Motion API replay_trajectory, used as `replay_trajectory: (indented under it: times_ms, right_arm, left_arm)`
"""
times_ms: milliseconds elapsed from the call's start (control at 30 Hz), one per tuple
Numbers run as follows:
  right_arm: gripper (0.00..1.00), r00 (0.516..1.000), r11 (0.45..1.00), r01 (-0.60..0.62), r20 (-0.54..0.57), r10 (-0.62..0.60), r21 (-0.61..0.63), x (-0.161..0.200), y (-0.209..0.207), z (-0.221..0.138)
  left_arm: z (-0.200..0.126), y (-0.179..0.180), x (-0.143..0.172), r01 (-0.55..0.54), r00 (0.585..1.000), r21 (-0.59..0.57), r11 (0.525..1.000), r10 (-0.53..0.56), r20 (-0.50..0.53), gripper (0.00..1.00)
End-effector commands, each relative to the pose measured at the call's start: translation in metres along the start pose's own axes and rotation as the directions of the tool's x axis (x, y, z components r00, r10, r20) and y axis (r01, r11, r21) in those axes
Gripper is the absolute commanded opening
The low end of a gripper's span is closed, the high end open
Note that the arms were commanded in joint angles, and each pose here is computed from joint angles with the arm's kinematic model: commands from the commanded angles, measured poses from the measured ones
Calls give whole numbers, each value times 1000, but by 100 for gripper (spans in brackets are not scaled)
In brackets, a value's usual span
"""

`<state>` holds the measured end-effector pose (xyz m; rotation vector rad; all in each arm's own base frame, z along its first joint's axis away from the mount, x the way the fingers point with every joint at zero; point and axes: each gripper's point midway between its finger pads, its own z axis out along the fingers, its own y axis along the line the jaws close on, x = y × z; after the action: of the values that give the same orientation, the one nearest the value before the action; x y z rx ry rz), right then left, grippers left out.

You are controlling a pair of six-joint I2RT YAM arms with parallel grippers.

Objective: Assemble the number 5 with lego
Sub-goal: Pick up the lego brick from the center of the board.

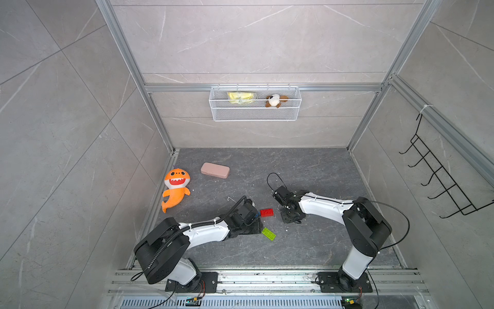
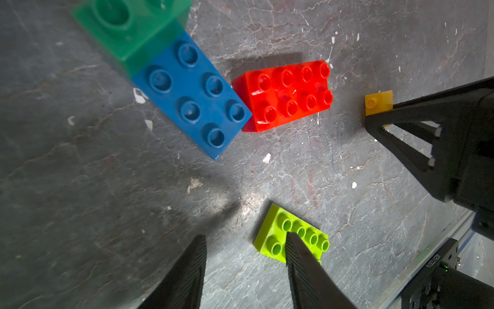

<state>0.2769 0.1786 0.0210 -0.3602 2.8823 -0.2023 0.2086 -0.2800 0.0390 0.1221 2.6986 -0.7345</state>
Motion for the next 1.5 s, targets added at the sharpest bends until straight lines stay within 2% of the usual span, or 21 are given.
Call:
replay_trajectory:
  times_ms: [0, 233, 467, 600, 733, 900, 1100, 1233, 1333, 1467]
  right_arm:
    - [32, 1000, 1000, -9, -4, 9, 6, 2, 0, 3]
    - [27, 1000, 997, -17, 2, 17, -69, -1, 9, -1]
    - [27, 998, 960, -31, 44, 45, -280, -6, 32, -27]
    - [27, 996, 910, -20, 72, 54, -414, -7, 48, -47]
    - [27, 992, 834, 16, 113, 55, -551, -7, 65, -72]
    - [27, 985, 731, 94, 167, 28, -675, -4, 83, -98]
    - [26, 970, 561, 193, 241, 13, -805, -1, 105, -135]
    - [27, 967, 445, 210, 252, 35, -871, -3, 113, -161]
    - [27, 967, 357, 204, 245, 73, -912, -10, 114, -179]
    - [27, 965, 278, 206, 242, 101, -938, -15, 114, -195]
  left_arm:
    - [-9, -9, -9, -18, 999, 17, 1000, 18, 36, 52]
    - [-14, -8, -11, -18, 998, 14, 1000, 17, 53, 52]
    - [-24, -8, -18, -28, 995, 4, 1000, 28, 93, 53]
    - [-35, -12, -25, -35, 992, 27, 999, 32, 125, 58]
    - [-50, -19, -33, -35, 987, 84, 996, 21, 161, 65]
    - [-72, -30, -45, -17, 981, 228, 974, -27, 190, 71]
    - [-95, -38, -54, -21, 977, 353, 935, -56, 206, 77]
    - [-110, -43, -61, -31, 969, 449, 893, -84, 234, 83]
    - [-120, -50, -65, -51, 963, 520, 853, -96, 252, 84]
    - [-131, -59, -64, -94, 958, 580, 809, -85, 274, 86]
